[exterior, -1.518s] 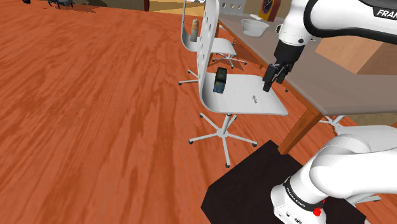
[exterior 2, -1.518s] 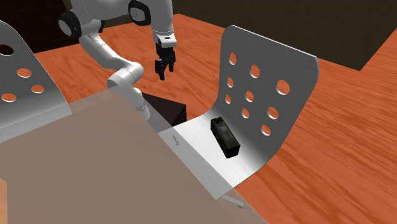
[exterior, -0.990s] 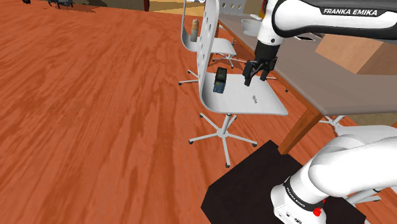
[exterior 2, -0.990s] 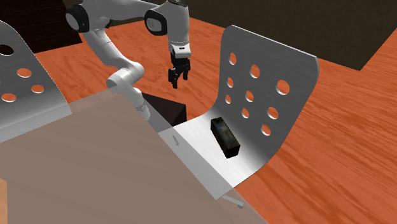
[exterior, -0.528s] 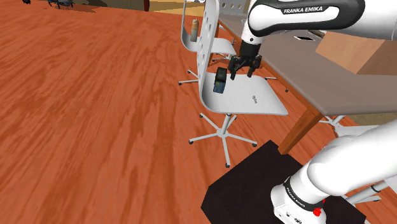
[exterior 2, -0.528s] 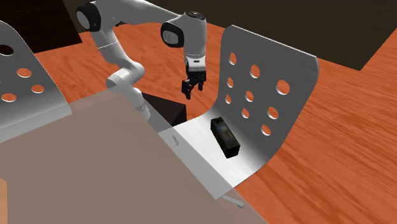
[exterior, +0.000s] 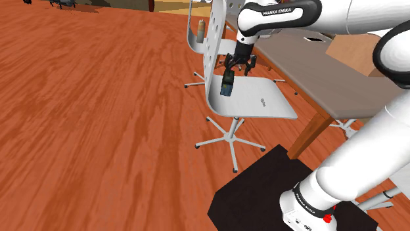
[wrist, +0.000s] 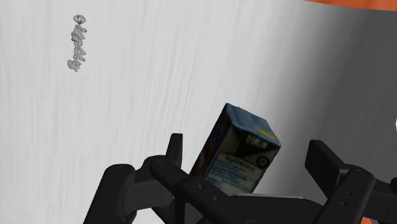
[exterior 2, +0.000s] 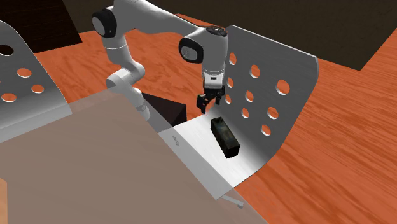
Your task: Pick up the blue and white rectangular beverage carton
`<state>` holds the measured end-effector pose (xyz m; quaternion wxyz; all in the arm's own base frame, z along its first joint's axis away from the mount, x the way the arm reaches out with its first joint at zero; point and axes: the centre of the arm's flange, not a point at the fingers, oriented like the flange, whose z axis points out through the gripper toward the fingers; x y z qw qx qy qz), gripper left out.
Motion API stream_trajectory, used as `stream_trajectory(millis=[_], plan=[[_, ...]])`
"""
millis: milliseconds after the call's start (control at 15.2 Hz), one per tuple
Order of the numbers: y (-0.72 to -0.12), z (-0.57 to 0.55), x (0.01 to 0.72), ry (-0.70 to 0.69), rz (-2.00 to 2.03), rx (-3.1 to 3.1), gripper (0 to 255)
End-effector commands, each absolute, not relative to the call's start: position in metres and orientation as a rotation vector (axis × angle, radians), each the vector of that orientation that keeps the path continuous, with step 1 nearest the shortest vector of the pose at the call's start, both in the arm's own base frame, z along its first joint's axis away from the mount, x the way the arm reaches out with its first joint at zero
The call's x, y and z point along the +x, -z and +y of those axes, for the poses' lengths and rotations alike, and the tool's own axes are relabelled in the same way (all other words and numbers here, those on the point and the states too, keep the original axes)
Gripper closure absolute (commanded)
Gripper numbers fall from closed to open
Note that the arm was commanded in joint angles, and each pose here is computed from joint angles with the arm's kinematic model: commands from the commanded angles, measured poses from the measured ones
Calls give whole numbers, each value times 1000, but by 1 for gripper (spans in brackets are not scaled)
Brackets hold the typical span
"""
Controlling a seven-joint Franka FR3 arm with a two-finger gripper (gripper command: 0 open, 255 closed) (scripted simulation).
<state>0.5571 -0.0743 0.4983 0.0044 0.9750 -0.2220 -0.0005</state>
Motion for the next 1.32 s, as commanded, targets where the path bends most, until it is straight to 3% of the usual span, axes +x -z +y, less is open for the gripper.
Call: stream_trajectory(millis=[0, 660, 1254], plan=[[-492, -87, 578, -3, -771, 3041, 0], [-455, -164, 677, -25, -1130, 2951, 0], [-414, -166, 678, -26, -1136, 2949, 0]])
